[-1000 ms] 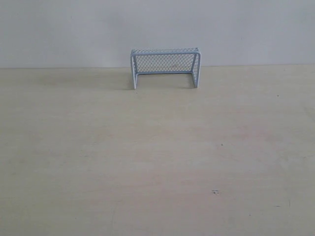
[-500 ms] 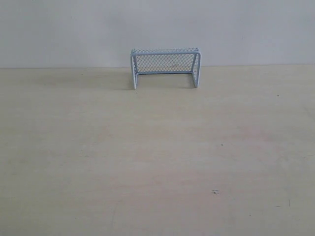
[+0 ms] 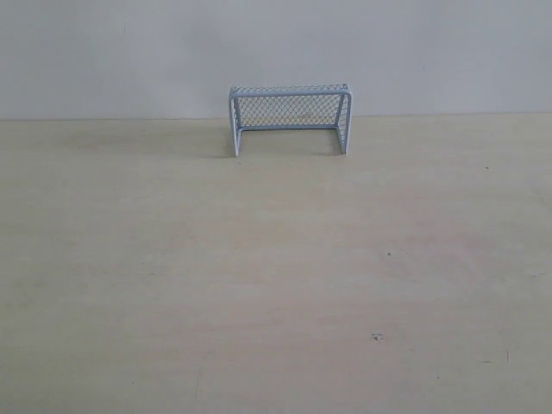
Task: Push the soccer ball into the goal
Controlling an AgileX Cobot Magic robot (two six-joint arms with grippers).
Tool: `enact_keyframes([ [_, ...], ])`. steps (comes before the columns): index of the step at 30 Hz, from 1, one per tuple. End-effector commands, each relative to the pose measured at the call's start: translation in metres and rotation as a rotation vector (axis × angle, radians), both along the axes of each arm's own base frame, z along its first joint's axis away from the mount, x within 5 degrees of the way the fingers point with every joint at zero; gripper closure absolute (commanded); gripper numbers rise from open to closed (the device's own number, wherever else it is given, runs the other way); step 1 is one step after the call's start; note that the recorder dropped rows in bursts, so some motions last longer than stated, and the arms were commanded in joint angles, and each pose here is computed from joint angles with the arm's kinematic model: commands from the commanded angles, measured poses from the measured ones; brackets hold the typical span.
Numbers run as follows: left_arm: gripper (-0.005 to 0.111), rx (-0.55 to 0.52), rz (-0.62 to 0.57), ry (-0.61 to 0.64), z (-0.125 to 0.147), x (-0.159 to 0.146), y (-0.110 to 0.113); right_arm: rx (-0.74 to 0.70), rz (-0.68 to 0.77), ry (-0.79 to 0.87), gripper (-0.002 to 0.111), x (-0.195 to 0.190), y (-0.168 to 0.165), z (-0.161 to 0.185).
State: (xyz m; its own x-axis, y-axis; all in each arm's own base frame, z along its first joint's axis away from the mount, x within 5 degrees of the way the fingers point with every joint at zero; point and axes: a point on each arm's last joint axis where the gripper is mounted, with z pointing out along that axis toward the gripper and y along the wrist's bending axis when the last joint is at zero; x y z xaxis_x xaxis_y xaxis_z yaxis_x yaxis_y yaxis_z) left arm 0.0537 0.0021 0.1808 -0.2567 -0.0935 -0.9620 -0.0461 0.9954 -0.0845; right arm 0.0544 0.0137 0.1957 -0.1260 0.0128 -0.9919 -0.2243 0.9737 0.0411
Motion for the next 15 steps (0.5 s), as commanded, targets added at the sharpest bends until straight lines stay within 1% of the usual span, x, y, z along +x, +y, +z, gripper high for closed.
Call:
enact_keyframes([
  [1,0.100,-0.013,0.003,-0.011,0.0018,-0.0001,-0.0001,-0.016,-0.054,0.121,0.108,-0.0013,-0.0049,-0.0123],
  [15,0.100,-0.013,0.003,-0.011,0.0018,-0.0001,-0.0001,-0.004,-0.058,0.135,0.108,-0.0015,-0.0050,-0.0132],
])
